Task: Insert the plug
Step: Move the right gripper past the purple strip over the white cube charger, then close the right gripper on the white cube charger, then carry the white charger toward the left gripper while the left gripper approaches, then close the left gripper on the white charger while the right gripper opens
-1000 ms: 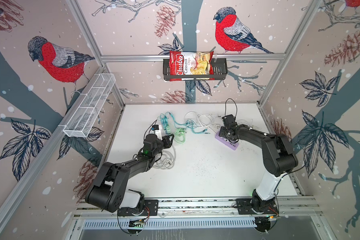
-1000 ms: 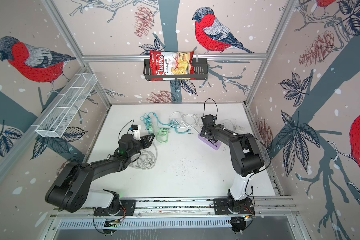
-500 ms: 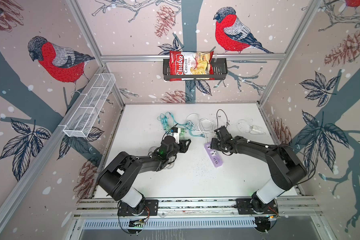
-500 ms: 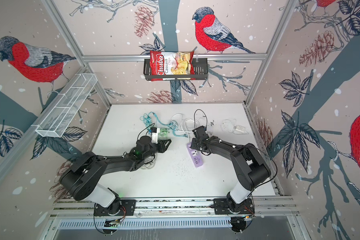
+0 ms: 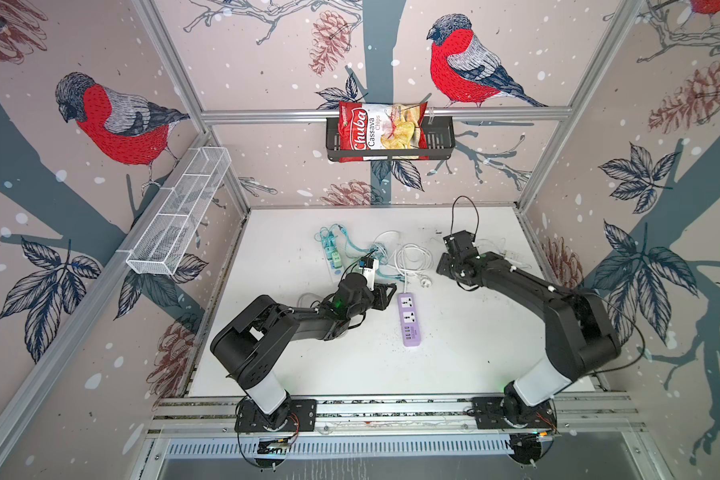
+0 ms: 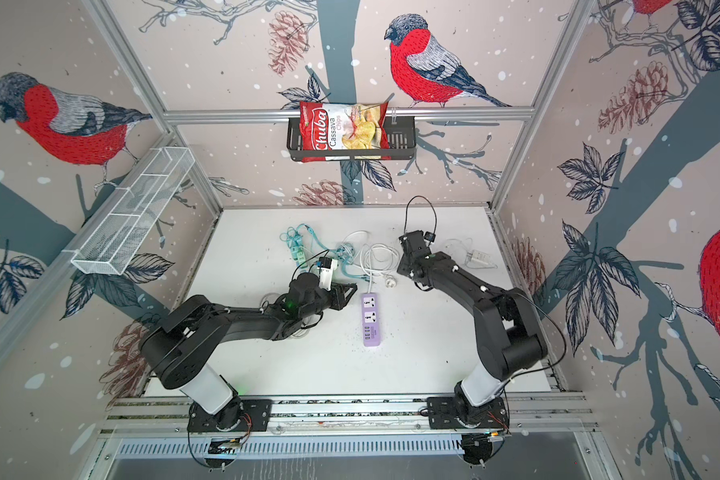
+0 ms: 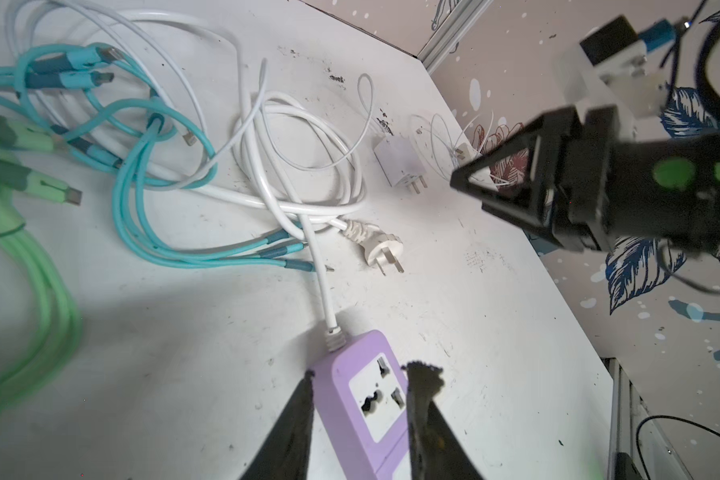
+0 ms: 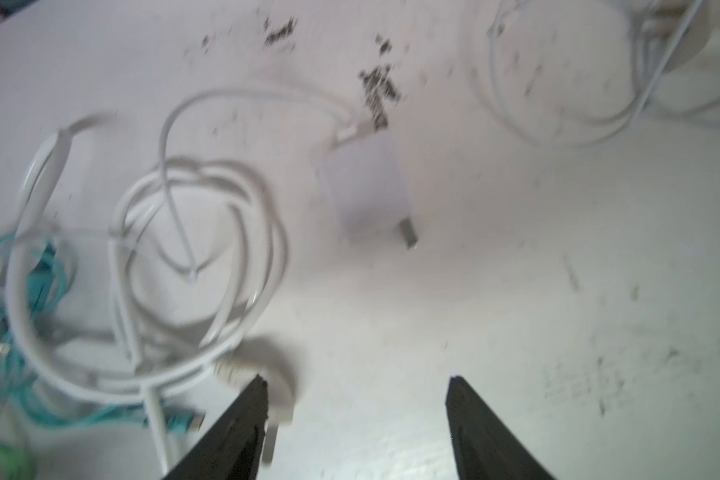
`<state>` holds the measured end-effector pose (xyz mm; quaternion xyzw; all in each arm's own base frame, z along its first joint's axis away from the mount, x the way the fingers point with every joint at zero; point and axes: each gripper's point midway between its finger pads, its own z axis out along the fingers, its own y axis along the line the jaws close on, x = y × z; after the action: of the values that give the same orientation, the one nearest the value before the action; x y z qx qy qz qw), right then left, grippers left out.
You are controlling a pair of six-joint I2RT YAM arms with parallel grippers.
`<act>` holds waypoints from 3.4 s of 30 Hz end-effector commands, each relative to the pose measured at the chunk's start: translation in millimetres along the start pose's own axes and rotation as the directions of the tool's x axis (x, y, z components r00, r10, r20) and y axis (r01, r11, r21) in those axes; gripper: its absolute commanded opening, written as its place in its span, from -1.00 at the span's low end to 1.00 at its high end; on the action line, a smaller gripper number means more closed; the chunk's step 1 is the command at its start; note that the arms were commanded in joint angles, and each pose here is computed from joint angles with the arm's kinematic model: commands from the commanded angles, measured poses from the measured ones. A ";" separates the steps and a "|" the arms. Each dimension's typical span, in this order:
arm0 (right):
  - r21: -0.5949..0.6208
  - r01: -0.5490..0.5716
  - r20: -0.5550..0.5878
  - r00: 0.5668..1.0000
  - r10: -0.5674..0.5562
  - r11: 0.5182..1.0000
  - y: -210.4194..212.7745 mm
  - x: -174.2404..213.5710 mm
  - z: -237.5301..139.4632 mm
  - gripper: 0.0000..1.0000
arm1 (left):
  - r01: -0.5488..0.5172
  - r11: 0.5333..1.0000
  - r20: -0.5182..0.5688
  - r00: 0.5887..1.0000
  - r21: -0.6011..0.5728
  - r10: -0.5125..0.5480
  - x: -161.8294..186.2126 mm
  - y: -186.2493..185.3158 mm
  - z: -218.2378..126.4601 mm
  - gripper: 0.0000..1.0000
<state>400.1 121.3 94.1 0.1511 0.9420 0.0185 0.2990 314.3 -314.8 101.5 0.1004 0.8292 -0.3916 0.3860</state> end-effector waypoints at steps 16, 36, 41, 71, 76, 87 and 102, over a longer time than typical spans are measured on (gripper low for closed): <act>0.120 0.173 -0.110 0.981 -0.160 0.978 -11.3 -29.7 76.6 0.36 | -0.110 0.988 -0.037 0.994 -0.111 0.106 4.4 4.1 -38.2 -0.27; -0.039 0.114 -0.198 0.973 -0.119 0.993 -0.2 16.7 83.3 -0.27 | -0.167 0.978 -0.048 0.986 -0.128 0.162 2.4 4.2 -43.2 -0.26; -0.146 0.030 -0.159 0.986 -0.054 0.989 23.4 42.1 35.9 -0.36 | -0.242 0.968 -0.039 0.970 -0.061 0.240 -1.0 -11.7 -33.4 -0.25; -0.139 -0.018 -0.218 0.976 -0.013 0.990 115.4 202.7 -59.4 -0.01 | -0.184 0.944 0.096 0.971 -0.274 0.217 48.1 23.6 -108.6 -0.13; -0.126 -0.001 -0.236 0.971 -0.029 0.992 115.6 208.6 -56.0 0.20 | -0.249 0.935 0.079 0.958 -0.253 0.276 50.4 19.9 -101.1 -0.05; -0.167 -0.008 -0.192 0.981 -0.024 0.986 119.3 189.6 -77.8 0.37 | -0.346 0.926 0.012 0.936 -0.150 0.352 61.5 2.3 -71.6 0.10; -0.278 -0.003 -0.067 0.998 -0.016 0.961 73.9 130.4 -110.4 0.38 | -0.627 0.758 -0.370 0.757 -0.181 0.538 70.2 14.0 -53.0 0.20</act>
<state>252.7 242.5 115.4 0.1339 0.9407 0.1502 0.2730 253.6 -290.5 81.5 0.3003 0.8414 -0.1553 0.4215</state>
